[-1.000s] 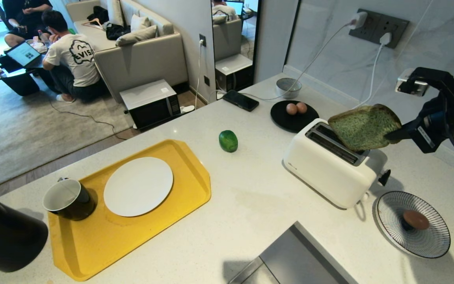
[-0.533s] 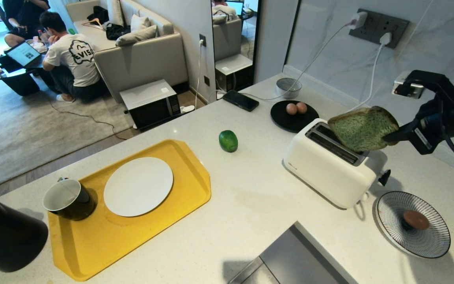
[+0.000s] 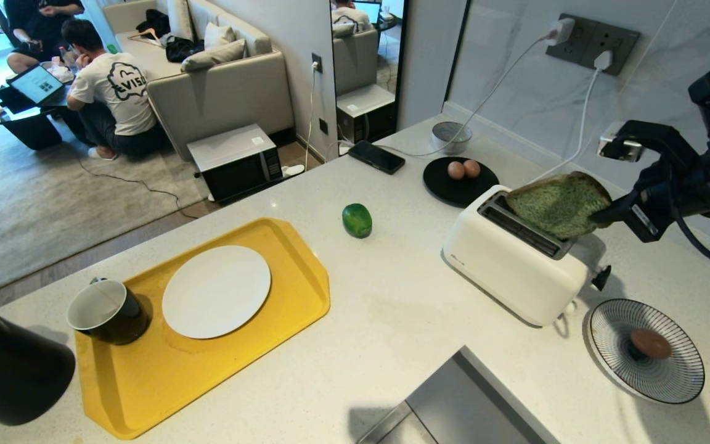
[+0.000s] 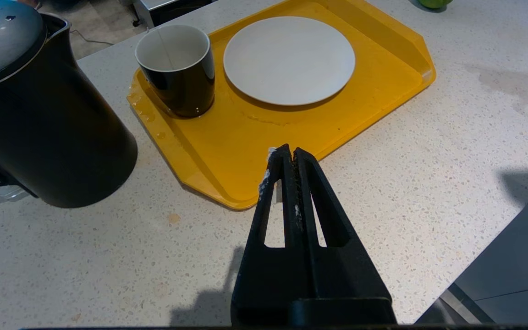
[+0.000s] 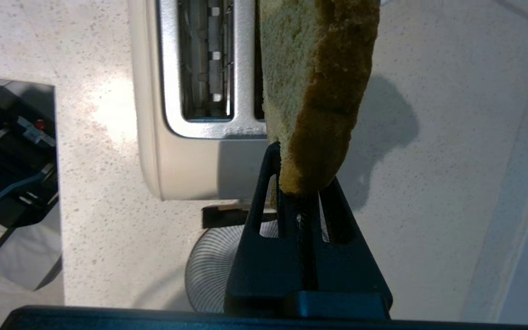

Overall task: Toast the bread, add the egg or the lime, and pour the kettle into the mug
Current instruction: Put the bread slices in the toaster

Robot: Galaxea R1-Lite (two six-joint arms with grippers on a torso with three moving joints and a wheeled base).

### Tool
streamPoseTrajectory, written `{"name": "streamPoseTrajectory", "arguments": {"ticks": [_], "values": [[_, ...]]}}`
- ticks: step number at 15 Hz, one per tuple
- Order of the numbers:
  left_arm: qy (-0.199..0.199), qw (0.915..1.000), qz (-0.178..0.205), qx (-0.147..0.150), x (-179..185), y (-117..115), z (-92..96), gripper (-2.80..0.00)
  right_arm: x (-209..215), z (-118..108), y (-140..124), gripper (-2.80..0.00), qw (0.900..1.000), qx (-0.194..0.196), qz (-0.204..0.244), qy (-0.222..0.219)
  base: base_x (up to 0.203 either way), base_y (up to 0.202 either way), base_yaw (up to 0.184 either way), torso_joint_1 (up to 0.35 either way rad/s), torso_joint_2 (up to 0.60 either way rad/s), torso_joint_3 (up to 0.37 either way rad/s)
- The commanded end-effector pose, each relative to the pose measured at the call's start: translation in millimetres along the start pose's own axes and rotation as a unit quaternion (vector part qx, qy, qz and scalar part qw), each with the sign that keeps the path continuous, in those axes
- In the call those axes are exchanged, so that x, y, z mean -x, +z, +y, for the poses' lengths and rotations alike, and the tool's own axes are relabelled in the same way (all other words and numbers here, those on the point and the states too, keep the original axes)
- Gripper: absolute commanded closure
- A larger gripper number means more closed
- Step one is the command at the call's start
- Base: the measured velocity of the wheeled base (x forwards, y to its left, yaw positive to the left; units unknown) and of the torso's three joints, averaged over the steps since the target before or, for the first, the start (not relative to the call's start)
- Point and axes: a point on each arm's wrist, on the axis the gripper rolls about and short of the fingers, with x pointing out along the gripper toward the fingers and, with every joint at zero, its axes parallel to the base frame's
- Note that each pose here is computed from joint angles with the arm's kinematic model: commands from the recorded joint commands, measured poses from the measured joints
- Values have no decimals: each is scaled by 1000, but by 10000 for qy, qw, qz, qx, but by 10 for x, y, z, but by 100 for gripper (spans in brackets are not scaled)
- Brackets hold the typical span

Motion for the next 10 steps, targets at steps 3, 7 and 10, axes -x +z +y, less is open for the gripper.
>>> {"name": "streamPoseTrajectory", "arguments": {"ticks": [3,7,10], "values": [[4,10000,4,-2,-1,1,0,0,-173,-12,17,0,9999,158,27,-29,0,0,0,0,0,0],[4,10000,4,-2,-1,1,0,0,-186,-9,6,0,9998,153,85,-49,0,0,0,0,0,0],[4,10000,0,-2,-1,0,0,0,-187,-13,-13,0,9997,202,117,-42,0,0,0,0,0,0]]}}
